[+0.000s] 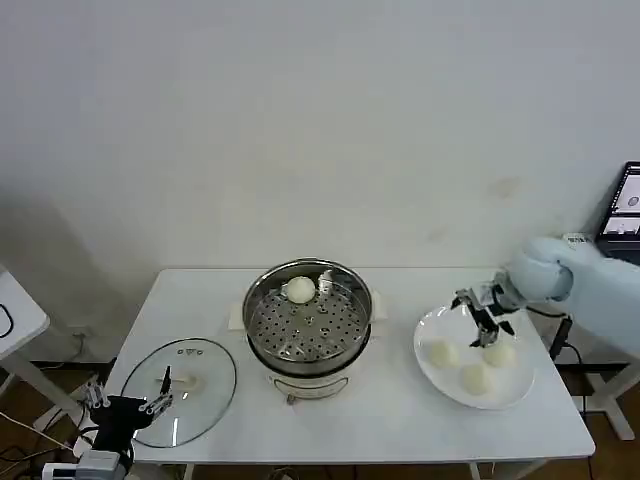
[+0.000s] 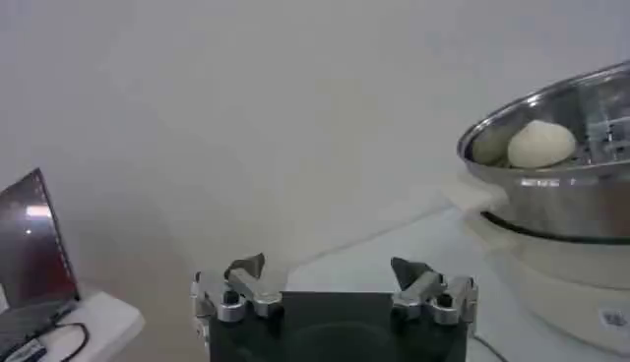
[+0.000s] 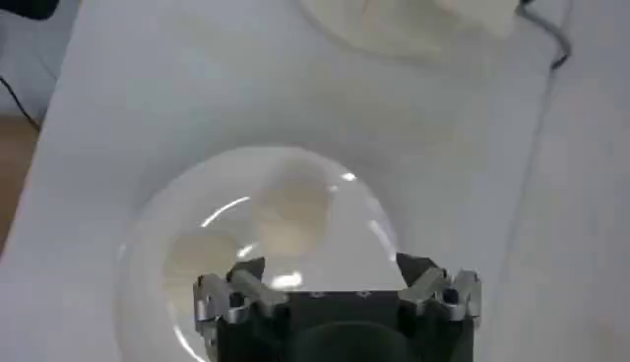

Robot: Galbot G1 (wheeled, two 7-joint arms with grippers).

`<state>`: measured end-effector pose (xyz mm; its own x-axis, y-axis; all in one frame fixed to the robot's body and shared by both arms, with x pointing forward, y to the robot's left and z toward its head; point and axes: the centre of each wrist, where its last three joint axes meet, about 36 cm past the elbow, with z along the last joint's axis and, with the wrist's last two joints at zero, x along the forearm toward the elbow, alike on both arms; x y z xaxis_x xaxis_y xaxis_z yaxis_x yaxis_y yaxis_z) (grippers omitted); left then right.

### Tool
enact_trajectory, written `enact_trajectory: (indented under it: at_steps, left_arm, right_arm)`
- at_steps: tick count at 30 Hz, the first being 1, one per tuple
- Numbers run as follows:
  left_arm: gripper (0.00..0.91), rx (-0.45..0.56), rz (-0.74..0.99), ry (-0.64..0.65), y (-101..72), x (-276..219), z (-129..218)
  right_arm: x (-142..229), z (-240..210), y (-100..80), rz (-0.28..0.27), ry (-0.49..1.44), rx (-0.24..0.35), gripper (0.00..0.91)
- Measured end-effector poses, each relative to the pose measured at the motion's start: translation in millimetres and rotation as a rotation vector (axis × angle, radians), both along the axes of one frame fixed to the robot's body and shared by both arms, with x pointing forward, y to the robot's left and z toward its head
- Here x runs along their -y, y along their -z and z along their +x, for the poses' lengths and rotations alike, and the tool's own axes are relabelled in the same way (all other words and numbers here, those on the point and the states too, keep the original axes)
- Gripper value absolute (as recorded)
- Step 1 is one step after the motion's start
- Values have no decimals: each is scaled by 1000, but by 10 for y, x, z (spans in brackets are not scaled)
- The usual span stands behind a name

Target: Take steamed baozi put them in steamer then cover it.

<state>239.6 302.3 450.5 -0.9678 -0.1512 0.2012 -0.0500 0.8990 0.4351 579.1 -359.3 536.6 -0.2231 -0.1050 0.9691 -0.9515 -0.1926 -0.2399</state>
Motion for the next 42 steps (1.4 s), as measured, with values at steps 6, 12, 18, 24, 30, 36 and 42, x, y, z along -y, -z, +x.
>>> enact_trajectory:
  at_steps: [6,12,18,24,30,36,42]
  left_arm:
    - [907,-3,2,-6,31,-19,17]
    - [907,-7,6,-11,61,-45,39]
    - [907,-12,12,-19,86,-79,45]
    - [907,-15,13,-28,114,-104,52]
    - [907,-15,15,-31,113,-114,46]
    - [907,-19,14,-32,118,-113,33]
    - [907,-16,13,-32,109,-107,34]
  right_arm:
    - [-12,64,238,-5,23,-23,907]
    - [-106,171,482,-6,34,-45,907]
    - [-246,279,661,0,36,-53,907]
    - [-379,376,770,-5,35,-49,907]
    - [-399,418,851,-25,46,-52,907]
    - [-423,418,917,-32,54,-63,877]
    - [-442,432,944,-34,58,-62,766]
